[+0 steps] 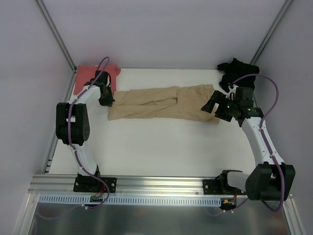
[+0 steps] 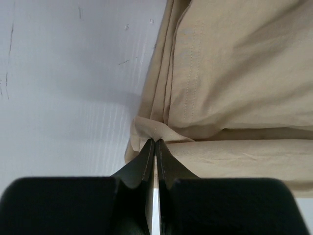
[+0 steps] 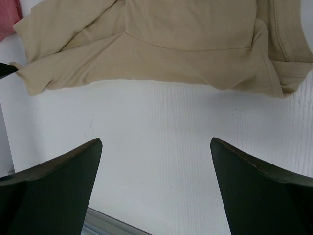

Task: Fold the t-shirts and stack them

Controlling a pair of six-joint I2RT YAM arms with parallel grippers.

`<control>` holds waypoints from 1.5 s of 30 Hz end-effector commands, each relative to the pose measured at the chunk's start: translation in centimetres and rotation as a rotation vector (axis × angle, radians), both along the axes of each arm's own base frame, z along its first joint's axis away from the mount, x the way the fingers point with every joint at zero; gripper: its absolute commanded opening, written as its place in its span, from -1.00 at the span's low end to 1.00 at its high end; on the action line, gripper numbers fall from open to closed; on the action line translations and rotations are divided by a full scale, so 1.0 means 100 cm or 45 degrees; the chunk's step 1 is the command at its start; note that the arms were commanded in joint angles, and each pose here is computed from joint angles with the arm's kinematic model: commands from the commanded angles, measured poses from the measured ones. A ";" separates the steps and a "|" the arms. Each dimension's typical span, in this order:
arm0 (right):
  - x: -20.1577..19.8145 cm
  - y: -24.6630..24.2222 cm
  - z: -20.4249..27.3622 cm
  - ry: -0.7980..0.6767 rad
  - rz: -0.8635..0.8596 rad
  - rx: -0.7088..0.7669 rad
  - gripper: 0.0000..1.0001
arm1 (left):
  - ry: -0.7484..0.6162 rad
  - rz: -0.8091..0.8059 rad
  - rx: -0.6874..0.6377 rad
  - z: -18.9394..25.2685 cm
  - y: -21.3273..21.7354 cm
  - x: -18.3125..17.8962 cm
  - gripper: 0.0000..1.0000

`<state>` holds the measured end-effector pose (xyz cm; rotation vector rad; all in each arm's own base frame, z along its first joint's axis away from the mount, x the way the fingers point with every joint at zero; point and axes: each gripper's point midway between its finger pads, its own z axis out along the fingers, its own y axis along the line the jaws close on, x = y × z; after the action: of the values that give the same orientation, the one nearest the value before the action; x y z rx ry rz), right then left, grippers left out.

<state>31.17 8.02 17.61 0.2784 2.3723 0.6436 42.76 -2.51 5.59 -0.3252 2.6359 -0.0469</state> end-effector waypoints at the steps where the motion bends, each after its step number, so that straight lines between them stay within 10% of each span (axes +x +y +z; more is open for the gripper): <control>1: 0.002 0.001 0.001 -0.028 0.020 -0.003 0.99 | -0.119 0.037 0.024 0.037 0.008 0.011 -1.00; 15: 0.004 0.000 -0.006 0.000 0.020 -0.013 0.99 | -0.103 0.024 0.022 0.025 0.005 0.044 -0.99; 16: 0.004 0.000 -0.007 0.005 0.017 -0.013 0.99 | -0.094 0.025 0.022 0.021 0.006 0.045 -0.71; 17: 0.004 0.001 -0.009 0.012 0.023 -0.015 0.99 | -0.090 0.025 0.022 0.017 0.005 0.048 0.15; 19: 0.004 0.008 -0.009 0.023 0.058 -0.018 0.99 | -0.059 0.039 0.024 0.008 0.006 0.049 0.97; 45: 0.042 0.045 -0.034 0.088 0.145 0.030 0.99 | -0.106 0.010 -0.134 0.046 -0.015 0.016 0.82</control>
<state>34.53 12.08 12.22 0.2201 2.5293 0.7069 44.67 -3.43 11.34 -0.3368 2.5141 -0.1369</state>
